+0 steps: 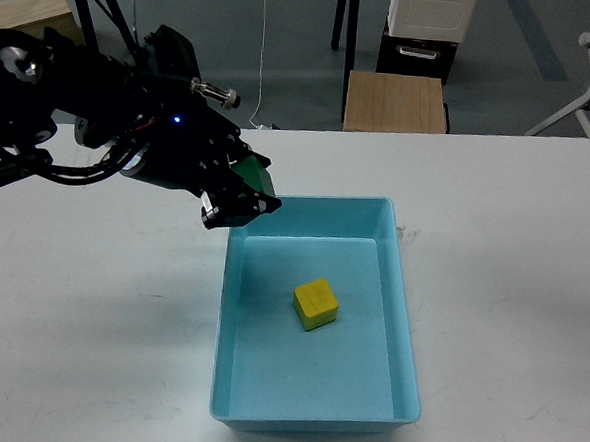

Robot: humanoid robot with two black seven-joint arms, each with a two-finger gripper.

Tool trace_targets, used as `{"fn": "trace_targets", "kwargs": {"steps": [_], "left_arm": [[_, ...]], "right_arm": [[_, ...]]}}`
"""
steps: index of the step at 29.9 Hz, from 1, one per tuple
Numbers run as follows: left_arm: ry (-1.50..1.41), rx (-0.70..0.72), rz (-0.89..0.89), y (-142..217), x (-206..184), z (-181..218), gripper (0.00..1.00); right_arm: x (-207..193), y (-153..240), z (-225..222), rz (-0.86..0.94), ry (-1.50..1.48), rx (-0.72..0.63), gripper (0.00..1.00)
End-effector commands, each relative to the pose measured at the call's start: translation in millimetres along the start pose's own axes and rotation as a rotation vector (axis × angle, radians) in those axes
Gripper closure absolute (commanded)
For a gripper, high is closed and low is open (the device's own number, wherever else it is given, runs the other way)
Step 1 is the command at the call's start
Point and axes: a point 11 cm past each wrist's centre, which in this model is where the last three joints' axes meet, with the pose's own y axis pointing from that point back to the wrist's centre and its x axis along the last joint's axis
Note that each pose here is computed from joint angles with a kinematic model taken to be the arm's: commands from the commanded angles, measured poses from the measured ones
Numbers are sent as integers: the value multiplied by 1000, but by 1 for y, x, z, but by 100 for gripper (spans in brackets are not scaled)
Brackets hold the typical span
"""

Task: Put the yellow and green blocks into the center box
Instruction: 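Lift the green cube and carry it over the tub, then lower the green cube onto the yellow cube in the tub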

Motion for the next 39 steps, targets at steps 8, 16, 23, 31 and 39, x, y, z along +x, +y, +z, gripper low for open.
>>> {"fn": "trace_targets", "kwargs": {"steps": [8,16,23,31,39], "left_arm": [[-41,-78,-29,-66,8,23,82],[-43,-102,-111,-100,-18,34,80],[-22,-121,-125,-108,-30,40,78],[6,-118,-138,-120,-35,40,71],[10,-120,-137,-121,-35,40,46]], "right_arm": [[-8,37,25,-13,27,-108,1],[-8,36,25,-12,28,-108,1],[-9,37,25,-13,26,-108,1],[-8,36,25,-11,26,-107,1],[-9,37,25,-13,25,-109,1]]}}
